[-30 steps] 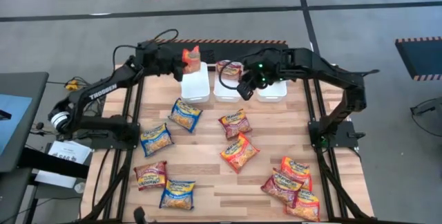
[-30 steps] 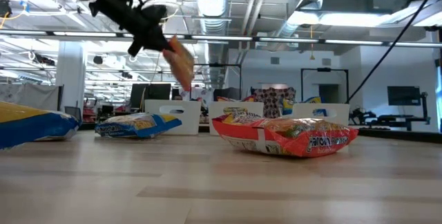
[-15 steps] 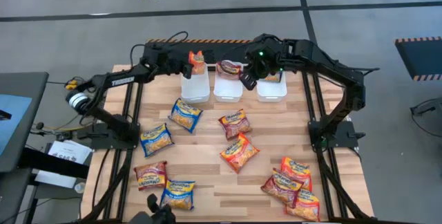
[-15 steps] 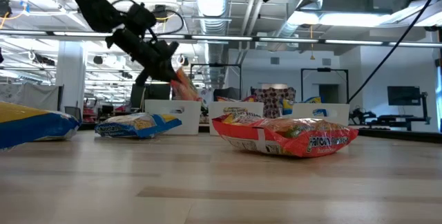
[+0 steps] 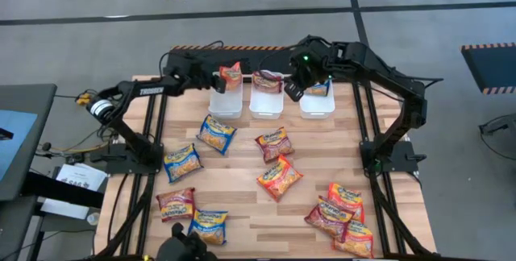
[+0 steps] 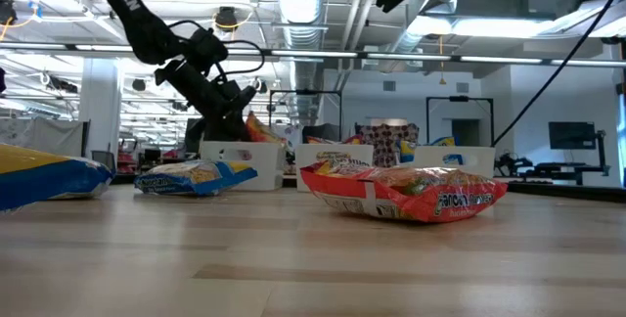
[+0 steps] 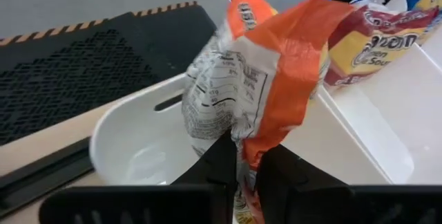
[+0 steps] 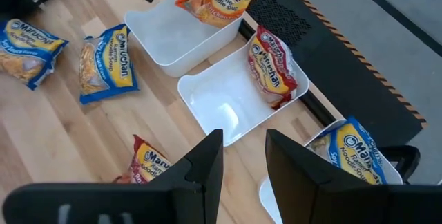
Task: Sort Maruchan noodles
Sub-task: Put the orange noodle pack into the left white bin
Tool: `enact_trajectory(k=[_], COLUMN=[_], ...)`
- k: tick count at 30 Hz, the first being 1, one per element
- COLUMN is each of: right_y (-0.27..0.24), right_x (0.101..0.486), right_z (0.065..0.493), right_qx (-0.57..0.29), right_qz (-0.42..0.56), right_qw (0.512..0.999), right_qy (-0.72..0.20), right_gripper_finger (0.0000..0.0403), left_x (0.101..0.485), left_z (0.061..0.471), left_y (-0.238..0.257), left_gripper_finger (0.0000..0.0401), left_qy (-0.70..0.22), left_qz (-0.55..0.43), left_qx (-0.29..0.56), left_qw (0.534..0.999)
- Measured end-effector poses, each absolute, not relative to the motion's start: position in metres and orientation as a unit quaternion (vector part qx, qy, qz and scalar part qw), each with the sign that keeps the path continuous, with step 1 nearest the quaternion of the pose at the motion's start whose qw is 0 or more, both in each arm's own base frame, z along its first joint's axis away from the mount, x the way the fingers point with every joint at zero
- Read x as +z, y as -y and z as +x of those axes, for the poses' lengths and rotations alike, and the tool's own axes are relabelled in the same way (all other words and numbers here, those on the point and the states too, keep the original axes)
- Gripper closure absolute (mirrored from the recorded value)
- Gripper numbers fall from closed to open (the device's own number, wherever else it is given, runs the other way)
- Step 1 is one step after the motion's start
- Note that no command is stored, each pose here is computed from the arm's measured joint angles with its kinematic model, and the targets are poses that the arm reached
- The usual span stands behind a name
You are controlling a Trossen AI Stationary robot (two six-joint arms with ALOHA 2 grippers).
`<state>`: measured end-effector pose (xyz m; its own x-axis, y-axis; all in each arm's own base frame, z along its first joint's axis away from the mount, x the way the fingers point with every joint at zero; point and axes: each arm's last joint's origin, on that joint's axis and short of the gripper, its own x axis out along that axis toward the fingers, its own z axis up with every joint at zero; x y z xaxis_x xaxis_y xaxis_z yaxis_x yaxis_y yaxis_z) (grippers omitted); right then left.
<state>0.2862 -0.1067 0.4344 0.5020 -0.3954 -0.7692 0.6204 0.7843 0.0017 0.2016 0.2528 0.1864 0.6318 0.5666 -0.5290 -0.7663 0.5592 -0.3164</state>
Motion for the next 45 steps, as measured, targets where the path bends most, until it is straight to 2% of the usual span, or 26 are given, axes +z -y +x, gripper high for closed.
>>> enact_trajectory(k=[9,15,19,23,27,36,45], right_y=[0.104,0.104,0.104,0.104,0.105,0.105,0.105], right_x=[0.434,0.434,0.434,0.435,0.436,0.436,0.436], right_z=[0.287,0.287,0.287,0.288,0.289,0.289,0.289], right_qx=[-0.293,-0.293,-0.293,-0.293,-0.293,-0.293,-0.293], right_qz=[0.139,0.139,0.139,0.140,0.140,0.140,0.139], right_qw=[0.855,0.856,0.856,0.860,0.863,0.862,0.862], right_qy=[-0.404,-0.403,-0.402,-0.394,-0.388,-0.389,-0.389], right_gripper_finger=[0.0270,0.0270,0.0270,0.0270,0.0270,0.0270,0.0270], left_x=[0.185,0.185,0.179,0.170,0.169,0.186,0.175], left_z=[0.182,0.182,0.185,0.187,0.185,0.173,0.180], left_y=[-0.265,-0.265,-0.264,-0.264,-0.266,-0.280,-0.272], left_gripper_finger=[0.0307,0.0250,0.0226,0.0222,0.0221,0.0221,0.0221], left_qy=[-0.183,-0.183,-0.185,-0.192,-0.202,-0.187,-0.219], left_qz=[-0.295,-0.299,-0.321,-0.347,-0.330,-0.311,-0.356], left_qx=[0.390,0.380,0.377,0.391,0.399,0.418,0.387], left_qw=[0.853,0.856,0.849,0.830,0.831,0.833,0.822])
